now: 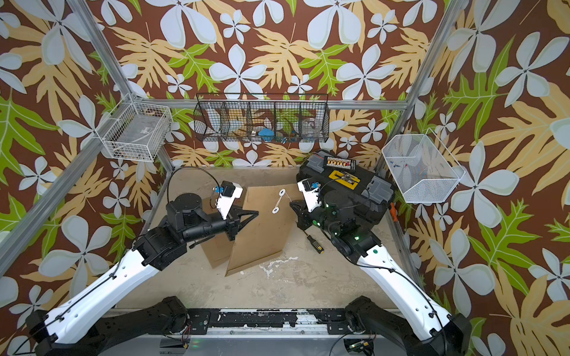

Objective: Open the file bag

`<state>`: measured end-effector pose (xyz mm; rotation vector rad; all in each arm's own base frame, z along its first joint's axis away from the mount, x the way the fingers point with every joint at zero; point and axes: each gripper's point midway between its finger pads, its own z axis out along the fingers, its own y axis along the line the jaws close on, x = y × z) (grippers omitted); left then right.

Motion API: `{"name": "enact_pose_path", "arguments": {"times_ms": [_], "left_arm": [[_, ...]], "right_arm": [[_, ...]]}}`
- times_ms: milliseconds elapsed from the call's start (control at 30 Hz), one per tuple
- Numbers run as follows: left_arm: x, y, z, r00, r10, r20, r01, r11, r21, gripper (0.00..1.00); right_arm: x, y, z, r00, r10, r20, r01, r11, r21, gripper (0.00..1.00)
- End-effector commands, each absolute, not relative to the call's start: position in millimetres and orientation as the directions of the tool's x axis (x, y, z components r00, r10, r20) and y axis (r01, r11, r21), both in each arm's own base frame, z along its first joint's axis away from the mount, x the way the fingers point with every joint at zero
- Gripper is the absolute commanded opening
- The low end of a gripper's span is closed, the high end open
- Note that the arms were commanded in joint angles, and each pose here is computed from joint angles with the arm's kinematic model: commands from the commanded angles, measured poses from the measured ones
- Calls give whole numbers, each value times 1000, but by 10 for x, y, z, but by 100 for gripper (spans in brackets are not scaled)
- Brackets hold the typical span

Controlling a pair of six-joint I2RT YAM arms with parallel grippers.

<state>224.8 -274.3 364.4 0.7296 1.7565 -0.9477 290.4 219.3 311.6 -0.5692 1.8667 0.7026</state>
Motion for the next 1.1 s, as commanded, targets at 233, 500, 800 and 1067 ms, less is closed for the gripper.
{"name": "enact_pose_path", "arguments": {"times_ms": [233, 500, 800, 1067], "left_arm": [[2285, -2735, 3777, -317, 16, -948, 811, 523, -262, 0], [2350, -2729, 3769, -314, 18, -949, 797, 548, -253, 0], [2572, -2622, 3672, -277, 1, -961, 675, 711, -194, 0], [2617, -2607, 3614, -281, -10, -960, 651, 732, -199, 0]], "right_arm": [[2799, 2254, 3031, -377, -109, -920, -708, 674, 210, 0], [2783, 2292, 3176, -358, -75, -931, -723, 653, 225, 0], [2714, 2483, 3352, -358, -25, -933, -786, 547, 287, 0], [2582, 2671, 3399, -360, -28, -933, -849, 423, 315, 0]]}}
